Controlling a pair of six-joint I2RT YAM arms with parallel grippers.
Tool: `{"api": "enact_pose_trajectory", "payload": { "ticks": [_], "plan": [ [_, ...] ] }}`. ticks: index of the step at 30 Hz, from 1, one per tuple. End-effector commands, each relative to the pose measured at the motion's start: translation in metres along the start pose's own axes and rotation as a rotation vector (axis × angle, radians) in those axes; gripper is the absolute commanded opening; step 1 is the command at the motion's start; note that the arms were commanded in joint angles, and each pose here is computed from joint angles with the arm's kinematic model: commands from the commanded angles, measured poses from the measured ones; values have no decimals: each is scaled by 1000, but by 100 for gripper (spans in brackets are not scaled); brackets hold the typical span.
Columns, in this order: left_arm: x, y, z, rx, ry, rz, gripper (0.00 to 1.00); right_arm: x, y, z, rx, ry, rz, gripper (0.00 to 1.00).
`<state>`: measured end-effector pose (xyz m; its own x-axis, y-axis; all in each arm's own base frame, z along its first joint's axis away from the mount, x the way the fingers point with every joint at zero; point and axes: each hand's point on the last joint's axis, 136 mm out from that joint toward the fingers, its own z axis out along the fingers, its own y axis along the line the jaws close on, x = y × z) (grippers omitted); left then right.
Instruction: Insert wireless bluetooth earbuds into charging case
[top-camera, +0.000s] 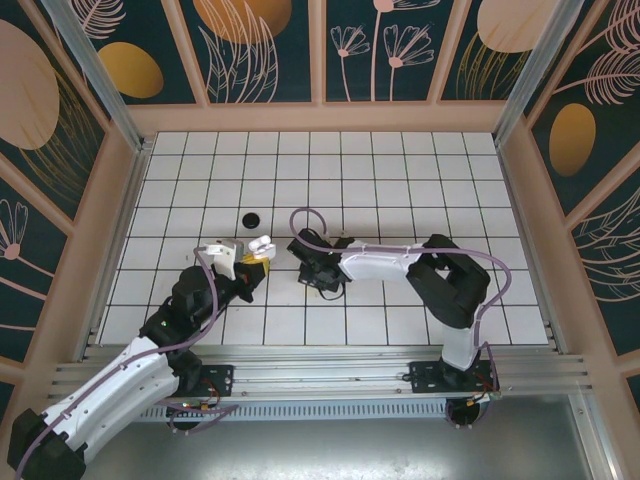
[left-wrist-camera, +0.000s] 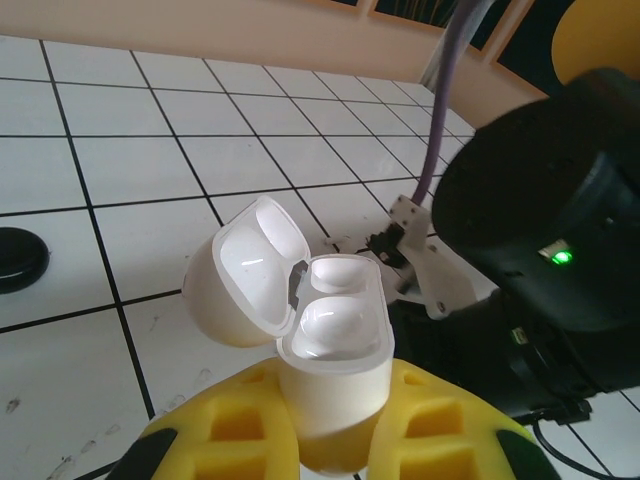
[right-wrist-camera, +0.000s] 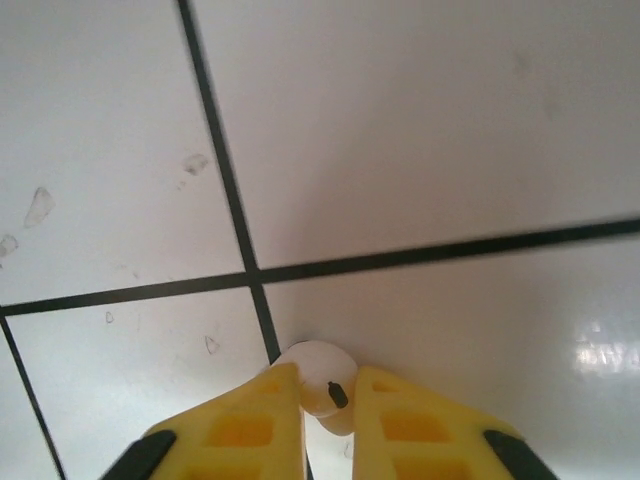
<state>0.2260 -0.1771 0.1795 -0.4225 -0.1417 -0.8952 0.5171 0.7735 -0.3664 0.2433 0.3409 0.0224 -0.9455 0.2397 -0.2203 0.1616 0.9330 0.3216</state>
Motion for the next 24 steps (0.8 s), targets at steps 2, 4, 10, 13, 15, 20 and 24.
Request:
{"api": "enact_pose_trajectory", "payload": {
  "ticks": [2, 4, 10, 13, 15, 20, 24],
  "plan": [
    [-3, -3, -2, 21, -19, 5, 0, -10, -13, -2, 100, -40, -181, 7],
    [-4, -5, -2, 34, -19, 7, 0, -16, -12, -11, 125, -67, -249, 5],
    [-7, -12, -3, 69, -20, 18, 0, -30, -7, -54, 157, -167, -443, 1],
    [-8, -18, -3, 100, -23, 22, 0, -33, -2, -77, 138, -202, -528, 0],
    [-10, -22, -4, 121, -23, 29, 0, -34, 2, -93, 114, -221, -575, 0],
    [-15, -38, -4, 198, -18, 56, 0, -38, 16, -138, 10, -299, -662, 0],
    [-15, -51, 0, 269, 2, 80, 0, -39, 34, -180, -109, -388, -742, 0]
  ]
}}
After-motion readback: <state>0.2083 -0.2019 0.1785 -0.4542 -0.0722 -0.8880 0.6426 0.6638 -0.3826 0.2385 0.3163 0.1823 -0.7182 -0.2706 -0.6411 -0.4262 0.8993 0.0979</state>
